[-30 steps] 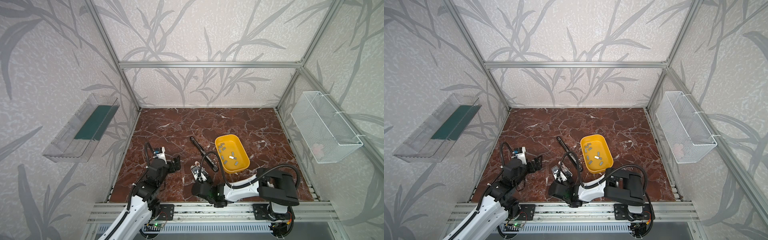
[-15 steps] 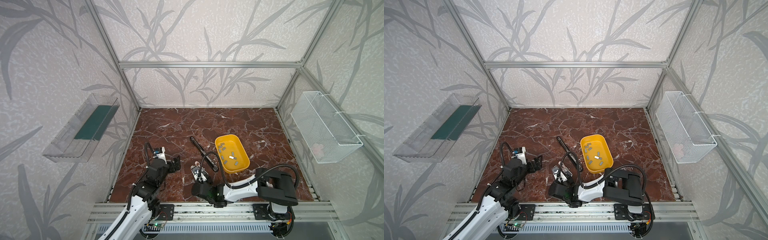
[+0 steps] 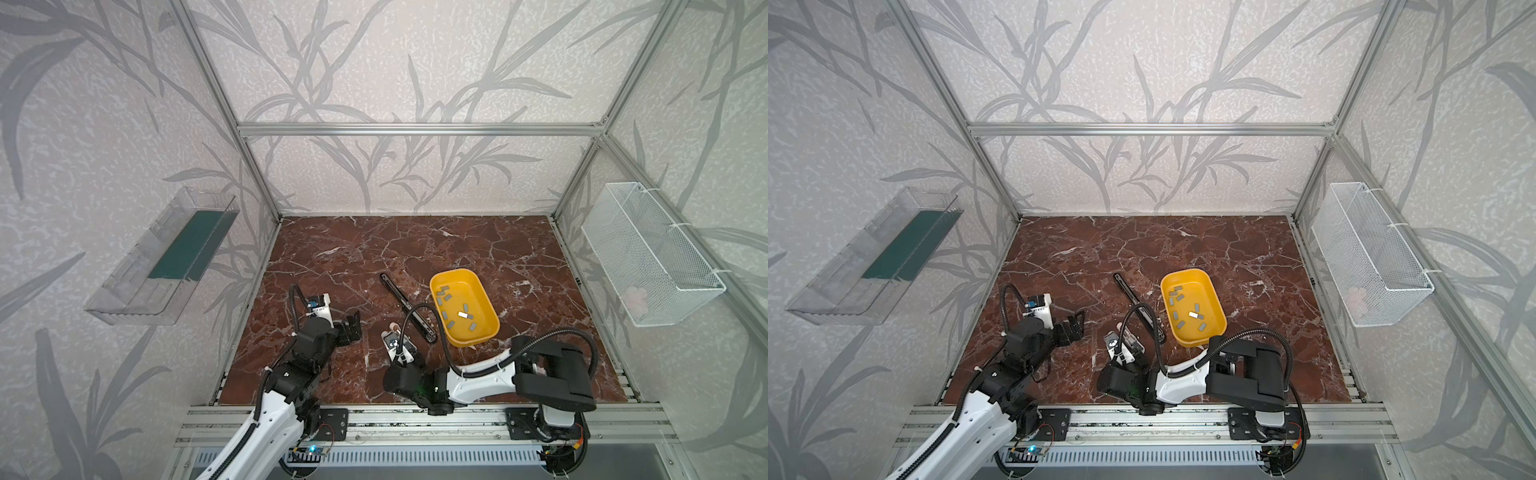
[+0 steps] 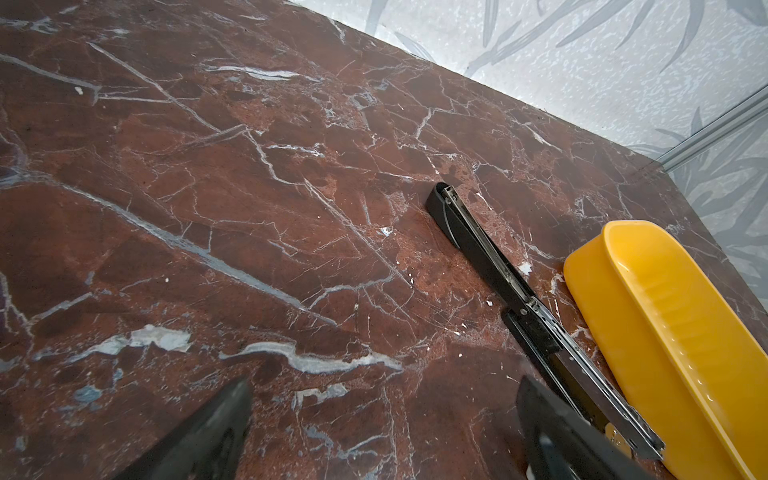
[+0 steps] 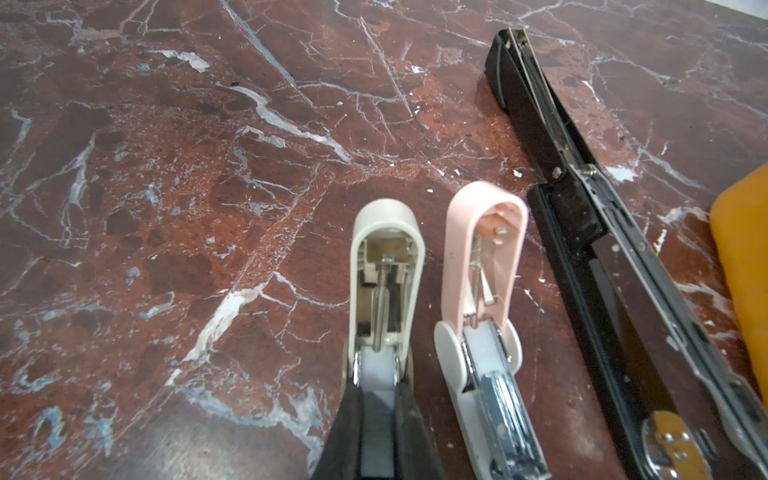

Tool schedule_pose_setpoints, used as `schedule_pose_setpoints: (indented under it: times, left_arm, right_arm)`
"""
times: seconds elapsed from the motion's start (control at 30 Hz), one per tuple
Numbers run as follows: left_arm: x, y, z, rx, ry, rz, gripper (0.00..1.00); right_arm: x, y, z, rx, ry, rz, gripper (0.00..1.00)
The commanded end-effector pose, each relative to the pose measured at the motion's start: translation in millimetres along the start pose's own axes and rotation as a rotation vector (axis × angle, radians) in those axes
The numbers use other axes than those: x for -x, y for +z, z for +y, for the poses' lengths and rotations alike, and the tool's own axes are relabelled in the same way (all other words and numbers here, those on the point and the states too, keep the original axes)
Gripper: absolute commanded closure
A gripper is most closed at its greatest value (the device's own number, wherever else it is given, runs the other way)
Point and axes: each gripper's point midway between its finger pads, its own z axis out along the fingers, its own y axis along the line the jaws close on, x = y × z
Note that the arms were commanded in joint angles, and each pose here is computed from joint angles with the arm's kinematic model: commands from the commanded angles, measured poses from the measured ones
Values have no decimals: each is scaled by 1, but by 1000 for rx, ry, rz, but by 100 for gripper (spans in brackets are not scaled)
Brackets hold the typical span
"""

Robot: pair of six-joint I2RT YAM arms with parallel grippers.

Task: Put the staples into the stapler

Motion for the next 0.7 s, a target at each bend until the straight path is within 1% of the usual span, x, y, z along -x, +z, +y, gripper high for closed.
schedule_pose_setpoints:
  times: [0.0,0.33,0.67]
  left_arm:
    - [4,0,-2,-4,-15,-15,1]
    - [4,-1,-2,-5,-17,-16,1]
    - [4,0,-2,-8,-16,-16,1]
  right_arm:
    - [-9,1,-6,-16,-4,12,99]
    - [-11,-3,-6,22,7,15,100]
    - [-9,-7,-13,7,14,14,100]
